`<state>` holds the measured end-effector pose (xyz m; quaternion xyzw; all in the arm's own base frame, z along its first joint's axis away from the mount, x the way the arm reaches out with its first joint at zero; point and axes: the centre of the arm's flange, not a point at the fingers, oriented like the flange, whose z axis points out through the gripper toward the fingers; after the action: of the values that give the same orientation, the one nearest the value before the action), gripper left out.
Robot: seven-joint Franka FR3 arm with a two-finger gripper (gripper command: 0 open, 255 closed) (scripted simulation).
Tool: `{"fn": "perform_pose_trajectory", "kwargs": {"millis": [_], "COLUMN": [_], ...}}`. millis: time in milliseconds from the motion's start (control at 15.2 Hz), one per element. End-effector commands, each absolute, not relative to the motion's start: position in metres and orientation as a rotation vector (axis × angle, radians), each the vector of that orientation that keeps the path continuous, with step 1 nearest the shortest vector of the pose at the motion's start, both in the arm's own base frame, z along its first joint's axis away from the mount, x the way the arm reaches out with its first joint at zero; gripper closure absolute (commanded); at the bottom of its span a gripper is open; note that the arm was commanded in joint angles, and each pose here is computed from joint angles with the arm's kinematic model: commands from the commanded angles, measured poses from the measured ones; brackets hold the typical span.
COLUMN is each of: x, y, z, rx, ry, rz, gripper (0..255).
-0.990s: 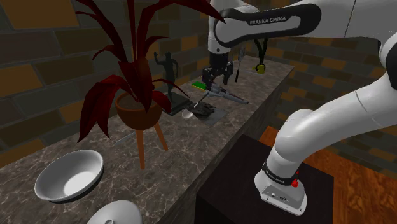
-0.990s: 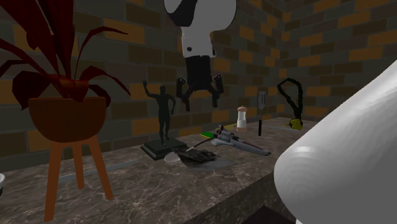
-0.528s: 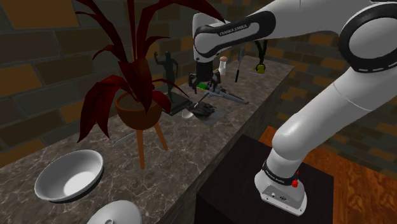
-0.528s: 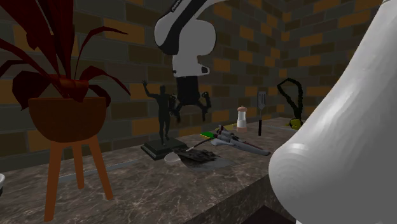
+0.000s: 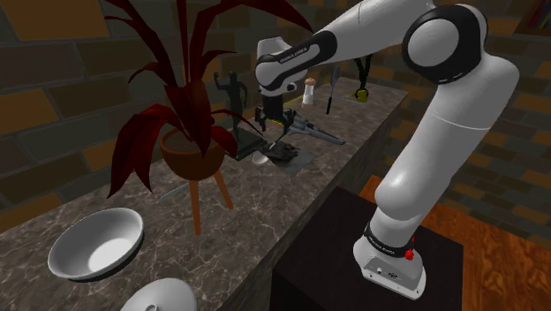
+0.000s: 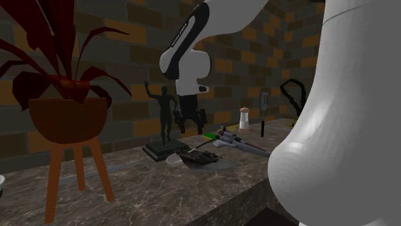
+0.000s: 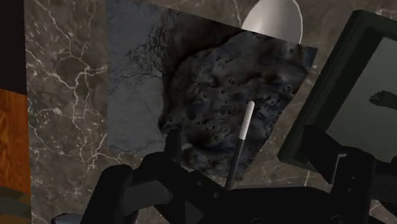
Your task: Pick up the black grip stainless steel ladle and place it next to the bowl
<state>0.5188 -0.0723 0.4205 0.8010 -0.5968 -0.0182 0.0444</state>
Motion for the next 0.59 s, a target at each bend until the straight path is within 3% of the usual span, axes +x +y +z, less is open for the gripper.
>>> {"fn": "perform_pose_trajectory", "kwargs": {"millis": [0,528], "x": [0.535,0.544], "y": [-0.091,-0.11], "z": [0.404,0.357], "rx": [2.325,2.204], "ry": [-1.982,-2.119], "rz": [-0.062,-0.068], "gripper": [0,0]}}
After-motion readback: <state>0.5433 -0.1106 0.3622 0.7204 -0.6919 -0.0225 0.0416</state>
